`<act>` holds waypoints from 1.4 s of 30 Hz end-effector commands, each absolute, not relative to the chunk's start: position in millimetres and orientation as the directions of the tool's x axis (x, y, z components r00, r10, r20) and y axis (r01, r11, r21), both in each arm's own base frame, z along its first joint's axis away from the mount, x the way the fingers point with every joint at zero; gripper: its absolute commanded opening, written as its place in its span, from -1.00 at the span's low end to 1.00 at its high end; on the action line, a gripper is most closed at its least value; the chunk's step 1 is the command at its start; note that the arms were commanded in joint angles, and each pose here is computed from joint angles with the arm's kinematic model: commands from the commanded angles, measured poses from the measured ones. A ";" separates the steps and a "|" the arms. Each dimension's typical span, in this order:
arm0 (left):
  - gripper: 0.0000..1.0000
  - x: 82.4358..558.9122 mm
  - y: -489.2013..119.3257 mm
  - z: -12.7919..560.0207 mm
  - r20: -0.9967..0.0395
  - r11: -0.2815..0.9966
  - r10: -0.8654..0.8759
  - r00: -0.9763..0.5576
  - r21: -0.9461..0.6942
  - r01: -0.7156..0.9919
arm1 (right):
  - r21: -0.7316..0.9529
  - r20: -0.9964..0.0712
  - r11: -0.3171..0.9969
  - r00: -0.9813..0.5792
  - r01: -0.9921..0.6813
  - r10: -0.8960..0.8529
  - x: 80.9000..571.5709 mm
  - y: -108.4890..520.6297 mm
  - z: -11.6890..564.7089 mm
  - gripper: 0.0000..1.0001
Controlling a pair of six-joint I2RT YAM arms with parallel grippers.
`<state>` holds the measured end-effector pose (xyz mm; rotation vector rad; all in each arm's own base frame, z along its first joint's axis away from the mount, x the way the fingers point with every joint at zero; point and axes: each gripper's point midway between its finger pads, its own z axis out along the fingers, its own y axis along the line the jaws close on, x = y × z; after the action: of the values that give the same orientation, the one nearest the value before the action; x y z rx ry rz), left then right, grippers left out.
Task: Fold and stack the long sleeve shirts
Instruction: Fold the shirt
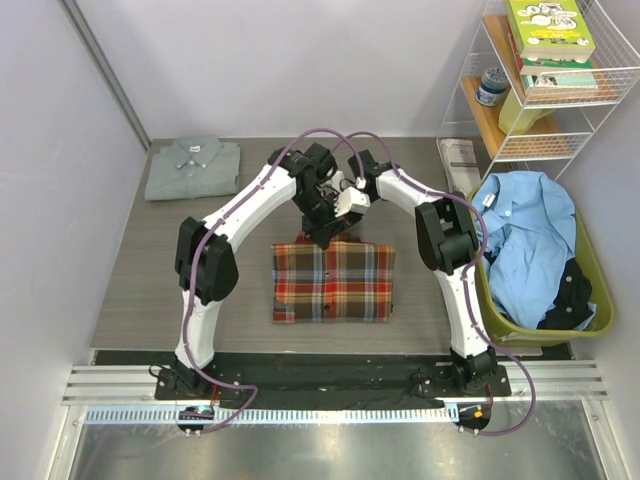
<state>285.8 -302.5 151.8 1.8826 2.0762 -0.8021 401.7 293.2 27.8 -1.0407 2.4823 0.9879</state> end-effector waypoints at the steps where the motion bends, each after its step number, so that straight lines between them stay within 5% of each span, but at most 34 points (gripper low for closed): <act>1: -0.74 303.9 -297.2 139.7 -0.525 -0.044 0.847 -0.076 -0.211 0.976 | 0.466 -0.553 0.464 -0.658 -0.753 -0.512 407.5 301.7 51.4 -0.46; 3: -0.59 317.1 -296.1 127.2 -0.519 -0.036 0.853 -0.064 -0.180 0.983 | 0.469 -0.554 0.463 -0.658 -0.753 -0.510 407.2 302.1 52.5 -0.47; 7: 0.10 339.6 -296.7 125.0 -0.553 0.019 0.829 -0.085 -0.124 0.992 | 0.476 -0.545 0.462 -0.664 -0.748 -0.512 405.1 301.6 50.2 -0.47; 13: 0.53 342.8 -278.4 156.7 -0.631 0.136 0.758 -0.165 -0.094 0.986 | 0.466 -0.567 0.470 -0.661 -0.749 -0.491 410.8 301.3 67.6 -0.39; 22: 0.59 363.8 -214.6 143.0 -0.618 0.417 0.547 -0.565 -0.384 0.824 | 0.428 -0.622 0.529 -0.663 -0.733 -0.416 422.8 239.1 139.5 0.15; 28: 0.69 368.3 -206.7 127.9 -0.575 0.440 0.428 -0.697 -0.542 0.717 | 0.444 -0.567 0.515 -0.675 -0.733 -0.472 375.2 211.0 126.3 0.45; 36: 0.68 359.7 -212.1 94.2 -0.515 0.442 0.380 -0.768 -0.629 0.640 | 0.485 -0.518 0.518 -0.708 -0.705 -0.480 349.4 202.6 75.8 0.49; 39: 0.59 354.7 -210.0 81.6 -0.481 0.452 0.386 -0.787 -0.645 0.616 | 0.545 -0.496 0.491 -0.734 -0.679 -0.465 340.6 208.8 68.4 0.34; 41: 0.34 342.8 -209.1 71.6 -0.438 0.452 0.391 -0.810 -0.675 0.583 | 0.575 -0.464 0.485 -0.751 -0.659 -0.470 329.3 208.8 58.0 0.10; 42: 0.04 338.0 -208.7 69.5 -0.432 0.441 0.400 -0.809 -0.683 0.582 | 0.588 -0.456 0.478 -0.755 -0.653 -0.470 325.2 209.1 55.6 0.00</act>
<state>348.9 -204.7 75.1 0.8664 2.4886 -1.2194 330.0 200.2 55.7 -0.9574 2.5497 1.0516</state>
